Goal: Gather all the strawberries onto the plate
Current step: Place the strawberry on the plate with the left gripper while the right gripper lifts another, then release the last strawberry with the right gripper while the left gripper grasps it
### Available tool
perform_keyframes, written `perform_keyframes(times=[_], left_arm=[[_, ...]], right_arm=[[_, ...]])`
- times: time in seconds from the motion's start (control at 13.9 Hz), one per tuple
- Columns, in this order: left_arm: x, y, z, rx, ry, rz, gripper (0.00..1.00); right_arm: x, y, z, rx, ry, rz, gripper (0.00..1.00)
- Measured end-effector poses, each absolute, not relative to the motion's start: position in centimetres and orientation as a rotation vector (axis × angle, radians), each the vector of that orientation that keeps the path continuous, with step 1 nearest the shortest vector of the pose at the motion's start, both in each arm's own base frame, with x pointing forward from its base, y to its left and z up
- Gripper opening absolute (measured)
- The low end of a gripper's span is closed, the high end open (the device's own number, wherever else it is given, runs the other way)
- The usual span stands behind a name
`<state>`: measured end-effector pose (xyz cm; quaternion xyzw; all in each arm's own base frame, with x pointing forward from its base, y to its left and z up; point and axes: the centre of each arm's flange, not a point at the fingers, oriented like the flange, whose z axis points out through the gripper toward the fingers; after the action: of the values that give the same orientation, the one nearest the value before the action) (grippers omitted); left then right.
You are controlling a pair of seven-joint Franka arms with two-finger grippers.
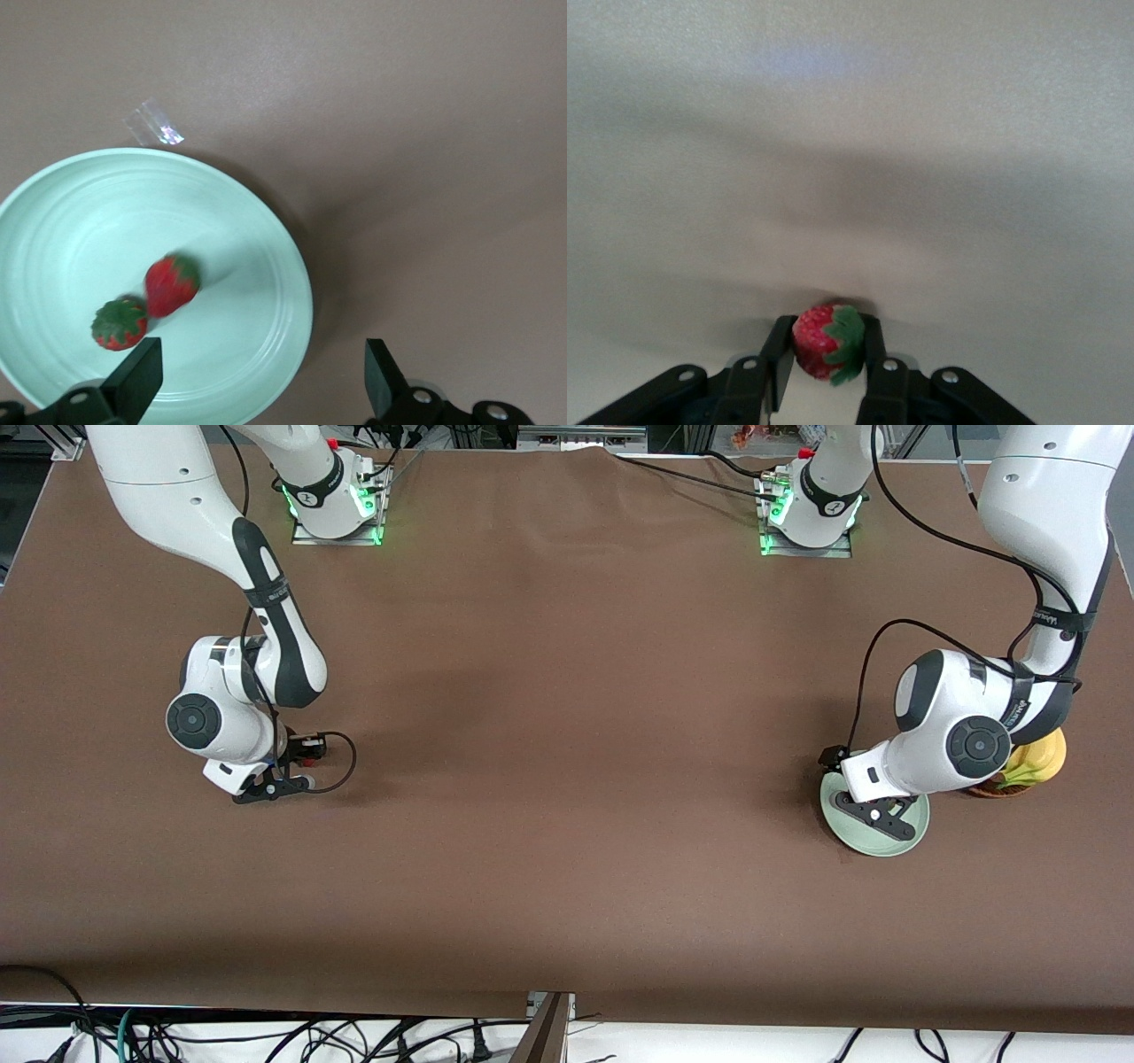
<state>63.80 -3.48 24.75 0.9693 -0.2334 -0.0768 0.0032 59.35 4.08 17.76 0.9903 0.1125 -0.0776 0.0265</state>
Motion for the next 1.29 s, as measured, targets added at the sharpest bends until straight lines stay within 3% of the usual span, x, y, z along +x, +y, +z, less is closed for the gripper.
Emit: perform_keyframes(times=[0.36,0.72,1.01,1.29], left_arm=[[64.2,-3.5,25.3,3.04,-0.729,-0.221,1.0],[64.2,-3.7,25.3,3.039,-0.732,-0.22,1.0],[64.2,-4.1,25.3,3.036,-0.74,-0.22,1.0],[63.9,-6.8,25.4,2.973,-0.672,-0.21,1.0]], right_arm=[[62.9,10.7,21.0,3.201,0.276,-0.053,0.36],[65.7,28.4,20.1,3.27,-0.11,0.063,0.36],[64.0,42.4,20.1,3.317,-0.347,0.157,0.36],[59.2,53.7,21.7,3.409,-0.334,0.261,0.36]])
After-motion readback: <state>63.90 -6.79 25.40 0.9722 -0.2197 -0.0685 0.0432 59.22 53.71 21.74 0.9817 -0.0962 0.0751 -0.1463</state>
